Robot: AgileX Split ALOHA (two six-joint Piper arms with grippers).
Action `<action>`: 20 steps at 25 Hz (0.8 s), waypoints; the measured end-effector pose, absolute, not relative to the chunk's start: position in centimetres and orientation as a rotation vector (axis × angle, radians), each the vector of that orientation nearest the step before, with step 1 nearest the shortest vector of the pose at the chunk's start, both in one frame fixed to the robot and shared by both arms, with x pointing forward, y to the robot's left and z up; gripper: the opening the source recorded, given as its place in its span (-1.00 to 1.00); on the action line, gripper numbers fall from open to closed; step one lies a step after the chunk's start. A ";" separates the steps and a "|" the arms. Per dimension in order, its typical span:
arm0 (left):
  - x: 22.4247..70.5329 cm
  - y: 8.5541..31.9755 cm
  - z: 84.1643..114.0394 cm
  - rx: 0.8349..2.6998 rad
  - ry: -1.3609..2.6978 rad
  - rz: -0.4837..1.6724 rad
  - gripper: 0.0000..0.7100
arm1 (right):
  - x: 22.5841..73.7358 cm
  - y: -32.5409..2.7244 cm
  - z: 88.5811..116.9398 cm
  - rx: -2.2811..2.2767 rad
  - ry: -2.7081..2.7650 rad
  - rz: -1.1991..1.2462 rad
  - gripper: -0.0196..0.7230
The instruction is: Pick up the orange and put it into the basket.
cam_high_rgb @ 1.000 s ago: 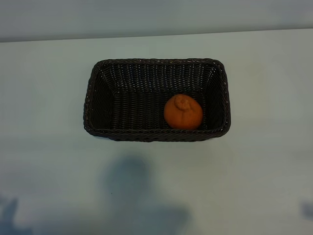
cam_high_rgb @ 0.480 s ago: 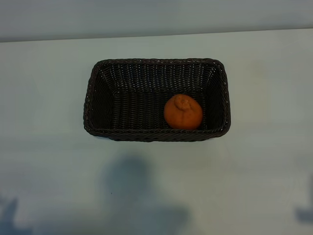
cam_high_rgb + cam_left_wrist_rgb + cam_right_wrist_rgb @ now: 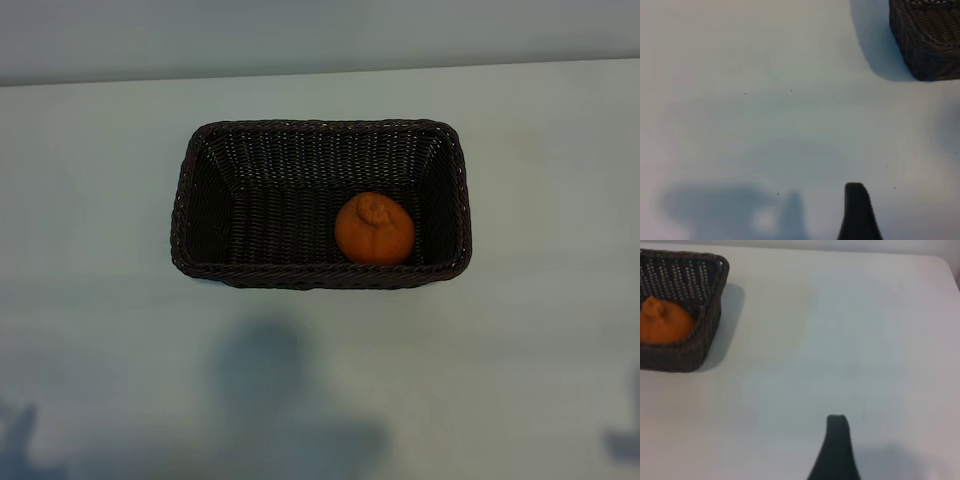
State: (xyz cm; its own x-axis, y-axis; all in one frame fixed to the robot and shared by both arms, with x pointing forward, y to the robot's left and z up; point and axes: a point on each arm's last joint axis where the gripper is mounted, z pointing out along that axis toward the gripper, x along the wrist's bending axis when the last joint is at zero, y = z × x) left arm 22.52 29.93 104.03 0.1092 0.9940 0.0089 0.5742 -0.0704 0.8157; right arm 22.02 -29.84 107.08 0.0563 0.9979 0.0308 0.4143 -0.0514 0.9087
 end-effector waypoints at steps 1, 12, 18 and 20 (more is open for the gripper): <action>22.5 29.9 104.0 1.726 1.540 0.805 0.37 | 22.1 -29.8 106.9 1.580 1.464 0.964 0.57; 22.5 29.9 104.0 1.726 1.540 0.805 0.37 | 23.1 -29.9 105.1 1.617 1.500 0.922 0.57; 22.5 29.9 104.0 1.726 1.540 0.805 0.37 | 23.2 -30.0 104.9 1.635 1.484 0.927 0.57; 22.5 29.9 104.0 1.726 1.540 0.805 0.37 | 23.3 -30.0 104.8 1.637 1.481 0.930 0.57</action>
State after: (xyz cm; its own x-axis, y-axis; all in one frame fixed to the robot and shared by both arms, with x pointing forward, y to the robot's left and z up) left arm 22.52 29.93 104.03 0.1092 0.9940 0.0089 0.5742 -0.0704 0.8157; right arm 23.32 -29.98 104.78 0.0756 0.9963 0.0401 0.4694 -0.0710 0.8801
